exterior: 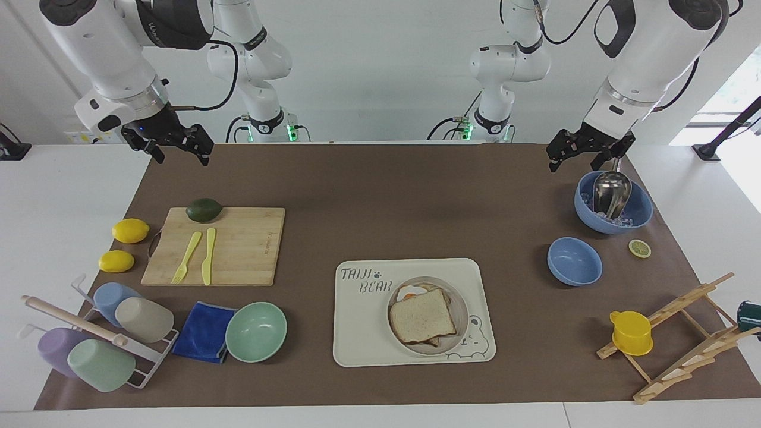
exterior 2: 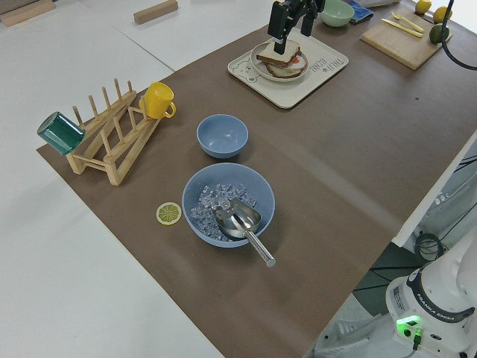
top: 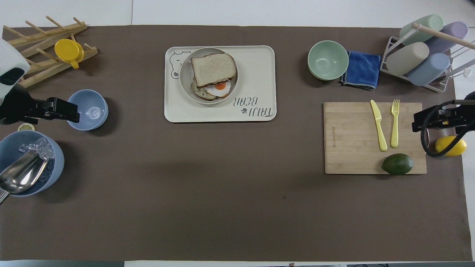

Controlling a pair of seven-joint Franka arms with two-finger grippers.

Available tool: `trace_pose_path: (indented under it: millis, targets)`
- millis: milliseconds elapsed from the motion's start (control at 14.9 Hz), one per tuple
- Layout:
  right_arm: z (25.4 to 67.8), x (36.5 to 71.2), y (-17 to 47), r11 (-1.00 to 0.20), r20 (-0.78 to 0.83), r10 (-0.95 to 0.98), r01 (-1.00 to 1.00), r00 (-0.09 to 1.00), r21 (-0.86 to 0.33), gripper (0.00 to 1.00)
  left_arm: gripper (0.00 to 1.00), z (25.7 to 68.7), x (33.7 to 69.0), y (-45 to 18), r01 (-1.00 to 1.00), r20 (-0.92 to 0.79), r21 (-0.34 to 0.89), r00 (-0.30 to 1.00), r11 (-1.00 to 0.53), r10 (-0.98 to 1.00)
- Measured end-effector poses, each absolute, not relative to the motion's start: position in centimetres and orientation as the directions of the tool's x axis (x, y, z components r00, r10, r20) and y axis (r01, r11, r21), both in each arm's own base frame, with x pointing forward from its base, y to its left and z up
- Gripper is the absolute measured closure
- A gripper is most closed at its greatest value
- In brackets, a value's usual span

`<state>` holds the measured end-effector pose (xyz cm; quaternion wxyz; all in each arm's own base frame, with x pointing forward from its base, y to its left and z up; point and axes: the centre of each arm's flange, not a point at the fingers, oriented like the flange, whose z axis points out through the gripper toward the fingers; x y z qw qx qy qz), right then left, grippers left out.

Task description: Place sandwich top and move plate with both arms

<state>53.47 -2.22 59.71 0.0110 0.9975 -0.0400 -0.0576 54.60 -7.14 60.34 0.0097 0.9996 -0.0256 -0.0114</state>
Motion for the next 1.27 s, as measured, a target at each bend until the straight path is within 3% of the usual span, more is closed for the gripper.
trace_pose_path:
  millis: [1272]
  targets:
    - [59.7,53.5,-2.2,-0.997,-0.114,-0.081,-0.078,0.990,0.027,0.00,0.00,60.2,55.3,-5.2,-0.070,0.007,0.021,0.997,-0.997,-0.070]
